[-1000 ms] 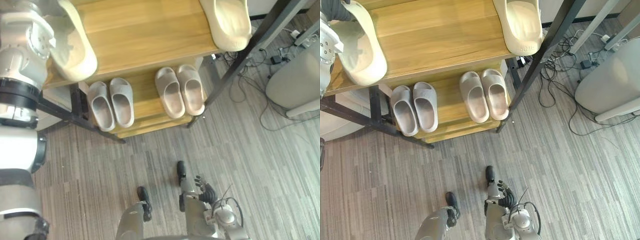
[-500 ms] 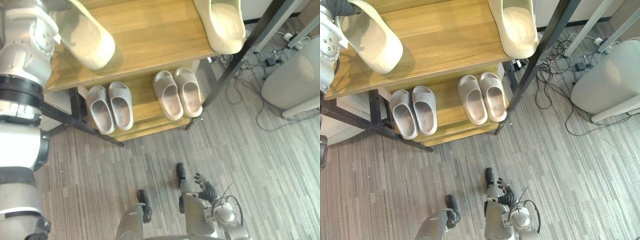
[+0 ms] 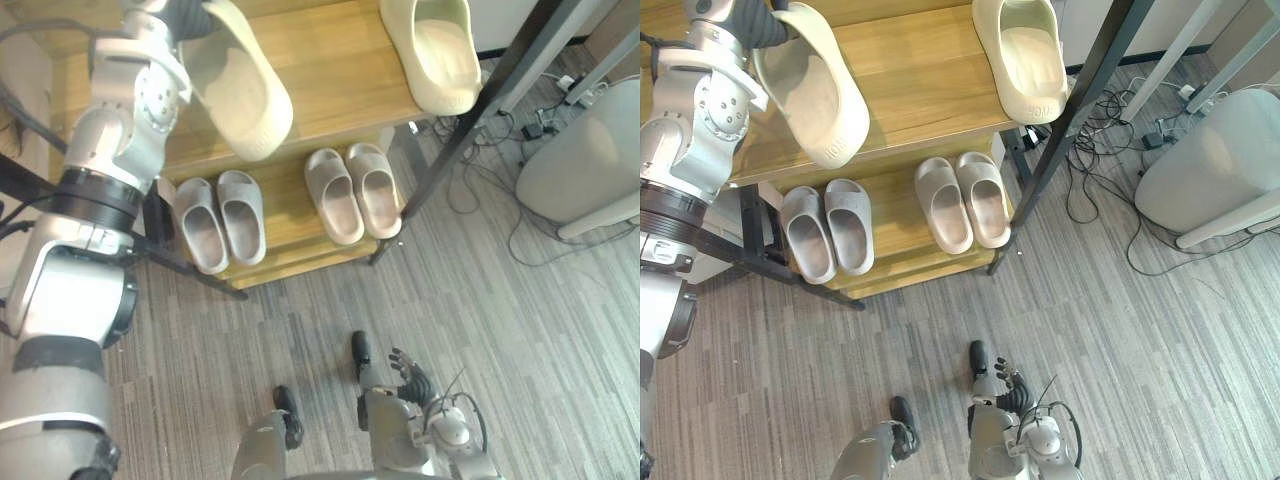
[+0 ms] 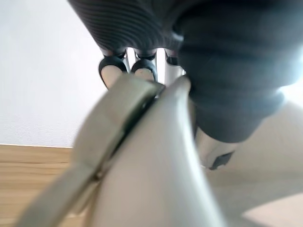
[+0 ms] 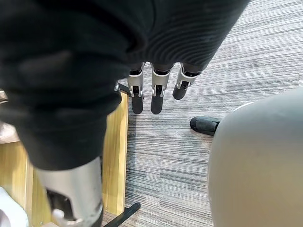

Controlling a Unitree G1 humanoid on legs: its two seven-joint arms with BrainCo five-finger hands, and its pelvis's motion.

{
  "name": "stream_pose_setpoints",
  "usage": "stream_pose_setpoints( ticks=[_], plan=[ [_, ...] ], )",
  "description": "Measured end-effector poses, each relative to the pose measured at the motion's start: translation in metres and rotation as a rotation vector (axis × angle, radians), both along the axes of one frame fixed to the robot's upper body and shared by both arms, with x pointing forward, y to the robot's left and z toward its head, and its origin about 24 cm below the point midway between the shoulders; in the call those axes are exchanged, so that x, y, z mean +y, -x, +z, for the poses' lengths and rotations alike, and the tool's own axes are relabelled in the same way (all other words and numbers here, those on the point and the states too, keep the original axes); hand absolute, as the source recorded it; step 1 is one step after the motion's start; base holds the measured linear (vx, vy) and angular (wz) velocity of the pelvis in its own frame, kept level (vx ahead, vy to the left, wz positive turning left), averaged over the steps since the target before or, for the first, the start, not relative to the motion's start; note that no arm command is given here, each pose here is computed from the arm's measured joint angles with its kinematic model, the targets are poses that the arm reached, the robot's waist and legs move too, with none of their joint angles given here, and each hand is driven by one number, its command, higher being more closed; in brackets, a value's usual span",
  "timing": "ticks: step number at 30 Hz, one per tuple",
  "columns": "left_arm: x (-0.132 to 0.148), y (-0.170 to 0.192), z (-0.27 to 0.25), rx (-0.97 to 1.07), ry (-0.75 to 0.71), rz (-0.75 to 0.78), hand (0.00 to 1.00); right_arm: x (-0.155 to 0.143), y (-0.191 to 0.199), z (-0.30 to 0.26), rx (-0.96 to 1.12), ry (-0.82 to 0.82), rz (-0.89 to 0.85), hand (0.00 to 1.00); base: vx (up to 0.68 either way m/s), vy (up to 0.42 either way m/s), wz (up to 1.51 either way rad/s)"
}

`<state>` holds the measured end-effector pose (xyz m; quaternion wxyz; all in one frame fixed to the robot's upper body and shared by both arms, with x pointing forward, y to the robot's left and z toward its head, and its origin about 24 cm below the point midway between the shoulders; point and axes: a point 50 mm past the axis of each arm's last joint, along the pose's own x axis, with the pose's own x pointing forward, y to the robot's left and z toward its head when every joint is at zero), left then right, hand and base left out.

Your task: Organize the slippers on the shoe rack

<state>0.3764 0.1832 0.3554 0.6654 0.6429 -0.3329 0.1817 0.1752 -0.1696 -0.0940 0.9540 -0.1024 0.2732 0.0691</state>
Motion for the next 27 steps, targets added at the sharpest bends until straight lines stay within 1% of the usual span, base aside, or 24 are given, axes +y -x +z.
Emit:
stream_pose_setpoints(
  ticks=[2,8,15,18,22,27],
  plan=[
    [-0.008,-0.002,-0.003,0.01,0.006,-0.026,1.0,-0.002,0.0,0.0,0.001,0.007,0.0,0.0,0.02,0.053,-0.05],
    [-0.01,-0.003,-0.004,0.009,0.025,-0.042,1.0,-0.014,0.0,0.001,0.0,0.036,-0.009,0.0,0.01,0.05,-0.19],
    [-0.021,0.002,0.021,-0.052,0.022,-0.067,1.0,-0.021,-0.001,0.003,-0.01,0.015,-0.064,0.0,0.03,0.055,-0.17],
    [-0.03,0.004,0.034,-0.089,0.026,-0.089,1.0,-0.022,-0.002,0.004,-0.012,0.015,-0.069,0.0,0.03,0.035,-0.12],
    [-0.034,0.005,0.042,-0.106,0.015,-0.089,1.0,-0.027,-0.002,0.005,-0.019,0.016,-0.096,0.0,0.04,0.037,-0.16],
    [-0.032,0.005,0.046,-0.106,0.031,-0.082,1.0,-0.03,-0.002,0.006,-0.022,0.006,-0.12,0.0,0.0,0.027,-0.05]
  ],
)
